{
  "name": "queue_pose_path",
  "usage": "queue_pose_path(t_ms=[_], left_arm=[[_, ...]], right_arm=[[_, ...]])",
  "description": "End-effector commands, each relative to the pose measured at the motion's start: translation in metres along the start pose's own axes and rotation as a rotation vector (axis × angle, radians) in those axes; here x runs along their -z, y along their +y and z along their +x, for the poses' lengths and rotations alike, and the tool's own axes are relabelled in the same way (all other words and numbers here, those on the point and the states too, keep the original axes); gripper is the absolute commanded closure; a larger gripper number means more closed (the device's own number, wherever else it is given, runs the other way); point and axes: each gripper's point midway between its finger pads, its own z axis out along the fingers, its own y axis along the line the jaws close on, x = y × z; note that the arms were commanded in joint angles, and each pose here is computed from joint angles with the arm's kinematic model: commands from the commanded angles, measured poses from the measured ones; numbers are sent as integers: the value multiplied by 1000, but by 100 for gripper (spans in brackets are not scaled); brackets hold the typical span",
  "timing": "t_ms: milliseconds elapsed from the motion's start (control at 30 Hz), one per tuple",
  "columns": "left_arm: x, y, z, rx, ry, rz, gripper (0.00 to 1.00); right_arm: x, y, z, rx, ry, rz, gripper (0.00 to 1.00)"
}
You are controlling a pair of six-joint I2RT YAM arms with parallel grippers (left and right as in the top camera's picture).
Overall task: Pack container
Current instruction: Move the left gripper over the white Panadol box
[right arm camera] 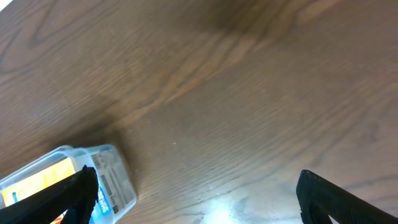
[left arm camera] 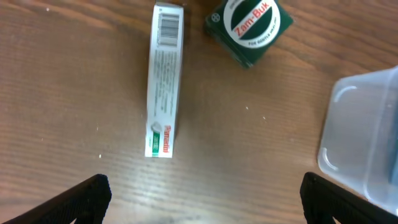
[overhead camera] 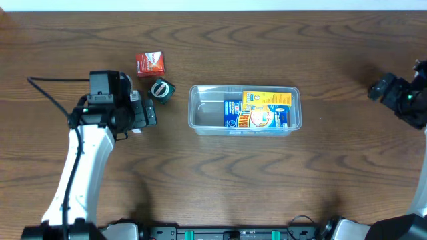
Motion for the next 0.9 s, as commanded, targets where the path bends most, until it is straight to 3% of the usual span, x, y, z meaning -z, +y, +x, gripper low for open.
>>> queue_pose_path(t_ms=[0,300,733,867], left_arm=[[-8,7,-11,5,-19,-33,2],[-33,35,-36,89,-77,-68,2],[-72,39,-35,26,-32,-74,0],[-81,41,-32,28,-11,-76,7]], right_arm=[[3,1,-4,-18,-7,-16,1],[3,1,-4,-18,-7,-17,1],[3,1,-4,-18,-7,-17,1],[3,1,-4,-18,-7,-17,1]])
